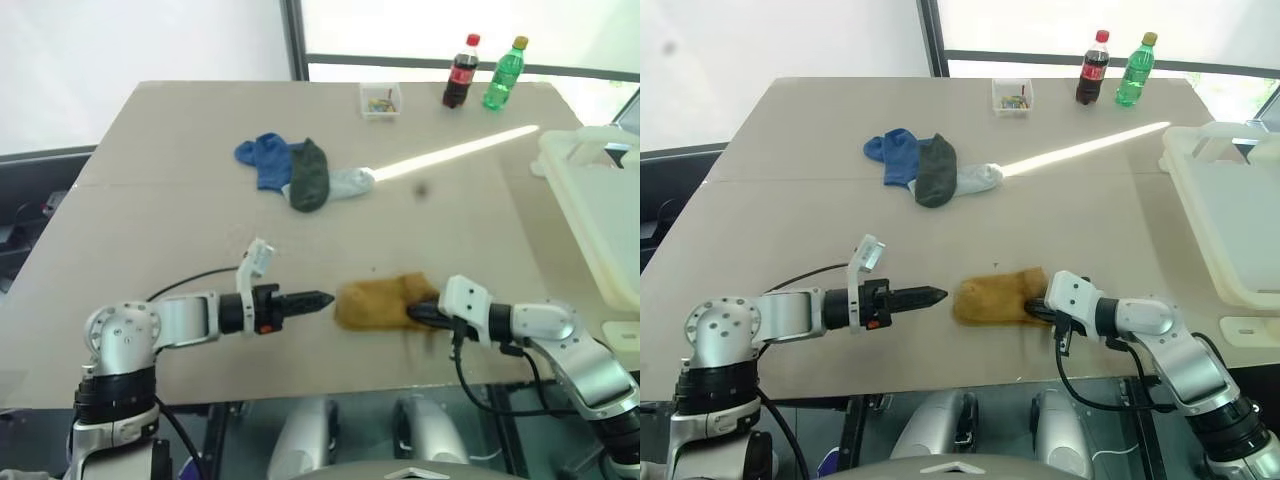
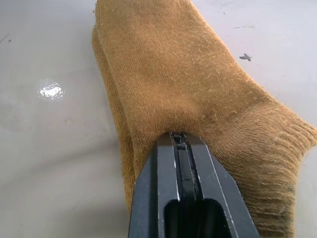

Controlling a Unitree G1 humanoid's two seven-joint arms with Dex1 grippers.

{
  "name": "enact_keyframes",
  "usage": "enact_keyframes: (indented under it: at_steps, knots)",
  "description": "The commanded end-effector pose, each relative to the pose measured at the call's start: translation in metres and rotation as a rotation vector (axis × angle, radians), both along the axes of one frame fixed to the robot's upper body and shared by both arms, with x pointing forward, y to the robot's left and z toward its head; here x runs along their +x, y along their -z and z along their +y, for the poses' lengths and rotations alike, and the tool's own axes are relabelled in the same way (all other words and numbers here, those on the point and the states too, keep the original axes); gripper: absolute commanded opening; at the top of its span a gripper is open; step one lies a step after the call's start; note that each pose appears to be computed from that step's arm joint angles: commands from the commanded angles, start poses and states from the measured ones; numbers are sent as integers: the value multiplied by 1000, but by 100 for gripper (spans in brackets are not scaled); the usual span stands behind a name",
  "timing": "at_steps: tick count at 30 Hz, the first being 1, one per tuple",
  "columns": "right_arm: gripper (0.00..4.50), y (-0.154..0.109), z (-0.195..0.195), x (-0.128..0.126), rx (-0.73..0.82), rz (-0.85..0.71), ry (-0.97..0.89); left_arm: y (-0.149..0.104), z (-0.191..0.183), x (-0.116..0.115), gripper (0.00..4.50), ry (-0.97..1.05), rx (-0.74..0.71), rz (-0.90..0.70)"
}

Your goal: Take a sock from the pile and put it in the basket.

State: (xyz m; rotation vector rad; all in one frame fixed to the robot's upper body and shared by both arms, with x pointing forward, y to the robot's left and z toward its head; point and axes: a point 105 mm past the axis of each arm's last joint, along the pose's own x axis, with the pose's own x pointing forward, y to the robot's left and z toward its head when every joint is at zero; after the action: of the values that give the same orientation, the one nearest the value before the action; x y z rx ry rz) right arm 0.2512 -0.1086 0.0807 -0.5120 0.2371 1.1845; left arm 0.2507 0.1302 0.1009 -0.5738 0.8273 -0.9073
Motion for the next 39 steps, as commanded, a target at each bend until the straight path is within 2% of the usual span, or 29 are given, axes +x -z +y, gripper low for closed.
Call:
enact_keyframes:
  at_steps: [1, 7, 8, 12, 19, 26, 32, 39]
  knots:
    - [0, 1, 2, -6, -8, 8, -24, 0, -12, -11, 268, 63, -13, 10]
    - [0, 0, -1, -9, -13, 13, -18, 9, -18, -16, 268, 81, 80, -43]
    - [0, 0, -2, -10, -15, 13, -16, 8, -16, -16, 320, 74, 75, -44]
    - [0, 0, -3, -12, -17, 17, -13, 9, -9, -12, 447, 13, 66, -35]
    - [0, 1, -2, -12, -12, 22, -11, 14, -12, -16, 447, -42, -30, 68]
    - [0, -1, 2, -12, -7, 22, -31, 15, -47, -1, 447, -39, -107, 113]
    - [0, -1, 4, -11, -8, 16, -35, -13, -63, 1, 447, 75, -232, 20]
    - [0, -3, 5, -10, -3, 0, -21, -36, -74, -1, 447, 198, -357, -13]
